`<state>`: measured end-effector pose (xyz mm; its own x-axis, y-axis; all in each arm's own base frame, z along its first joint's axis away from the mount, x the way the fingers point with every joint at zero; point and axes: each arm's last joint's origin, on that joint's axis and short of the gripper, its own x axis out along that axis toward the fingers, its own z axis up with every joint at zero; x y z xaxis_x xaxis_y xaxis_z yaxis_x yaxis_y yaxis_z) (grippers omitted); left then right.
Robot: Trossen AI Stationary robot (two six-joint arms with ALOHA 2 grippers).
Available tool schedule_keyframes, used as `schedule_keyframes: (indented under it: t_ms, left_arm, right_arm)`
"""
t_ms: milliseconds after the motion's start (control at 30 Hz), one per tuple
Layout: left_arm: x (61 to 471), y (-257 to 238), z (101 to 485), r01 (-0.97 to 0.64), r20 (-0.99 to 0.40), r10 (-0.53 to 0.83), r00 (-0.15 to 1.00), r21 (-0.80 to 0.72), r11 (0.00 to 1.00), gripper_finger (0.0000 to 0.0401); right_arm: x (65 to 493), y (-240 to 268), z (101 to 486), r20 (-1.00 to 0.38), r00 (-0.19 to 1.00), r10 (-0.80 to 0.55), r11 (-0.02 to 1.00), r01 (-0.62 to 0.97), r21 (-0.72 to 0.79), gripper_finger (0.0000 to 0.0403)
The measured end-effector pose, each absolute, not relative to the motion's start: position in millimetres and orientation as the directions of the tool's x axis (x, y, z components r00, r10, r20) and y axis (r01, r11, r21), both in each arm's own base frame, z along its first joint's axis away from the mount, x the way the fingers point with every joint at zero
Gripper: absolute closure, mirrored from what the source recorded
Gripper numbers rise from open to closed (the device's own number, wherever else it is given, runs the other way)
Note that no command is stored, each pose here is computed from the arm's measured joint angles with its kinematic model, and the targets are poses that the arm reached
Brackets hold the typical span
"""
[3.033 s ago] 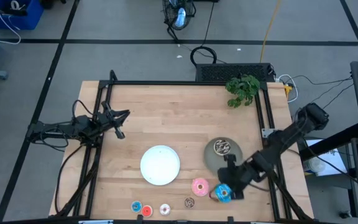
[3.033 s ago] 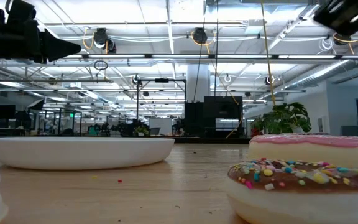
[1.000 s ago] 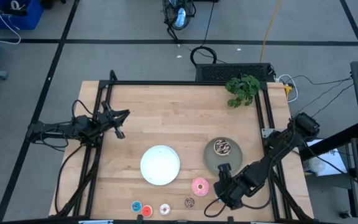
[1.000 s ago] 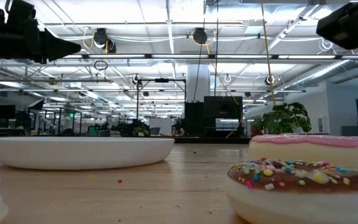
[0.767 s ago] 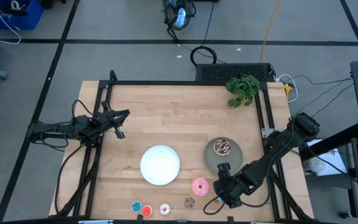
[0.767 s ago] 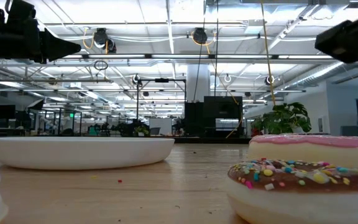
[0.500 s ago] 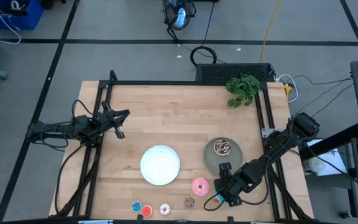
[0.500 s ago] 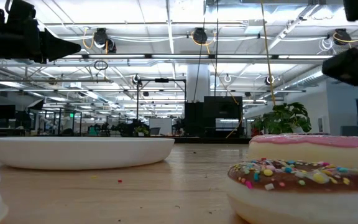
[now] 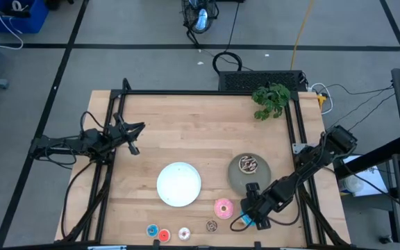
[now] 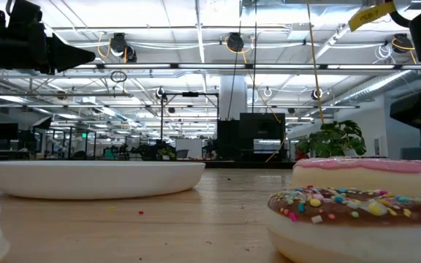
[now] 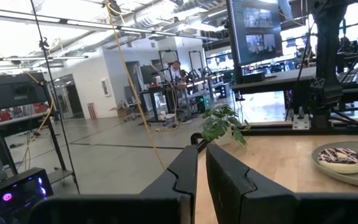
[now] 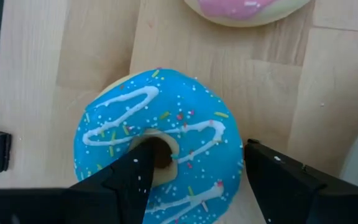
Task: Pick & Place donuts
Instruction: Put the large blue donut on the gray plate
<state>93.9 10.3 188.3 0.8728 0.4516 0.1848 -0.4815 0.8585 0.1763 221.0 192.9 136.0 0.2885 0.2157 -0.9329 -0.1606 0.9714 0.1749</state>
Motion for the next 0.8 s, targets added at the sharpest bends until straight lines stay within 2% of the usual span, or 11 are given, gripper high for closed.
schedule_keyframes:
  t_ms: [167, 267, 433, 633, 700, 800]
  left_arm:
    - [94, 10, 188, -0.481, 0.182, 0.452, 0.873, 0.178, 0.858, 0.0359]
    - [94, 10, 188, -0.481, 0.182, 0.452, 0.873, 0.177, 0.859, 0.0359]
    - [94, 10, 188, -0.481, 0.181, 0.452, 0.873, 0.177, 0.859, 0.0359]
    - [94, 10, 188, -0.481, 0.181, 0.452, 0.874, 0.177, 0.859, 0.0359]
    - [94, 10, 188, -0.480, 0.181, 0.451, 0.874, 0.178, 0.859, 0.0359]
    - [94, 10, 188, -0.480, 0.179, 0.452, 0.874, 0.179, 0.859, 0.0359]
  right_arm:
    - [220, 192, 134, -0.930, 0.286, 0.231, 0.968, -0.163, 0.190, 0.0171]
    - [222, 193, 134, -0.922, 0.260, 0.288, 0.954, -0.164, 0.252, 0.0197]
    - [229, 189, 138, -0.914, 0.210, 0.347, 0.937, -0.124, 0.327, 0.0279]
    - [239, 193, 154, -0.889, 0.168, 0.426, 0.895, -0.221, 0.387, 0.0383]
    - [242, 195, 164, -0.898, 0.161, 0.409, 0.897, -0.252, 0.364, 0.0392]
    - [248, 197, 183, -0.924, 0.172, 0.341, 0.922, -0.253, 0.294, 0.0379]
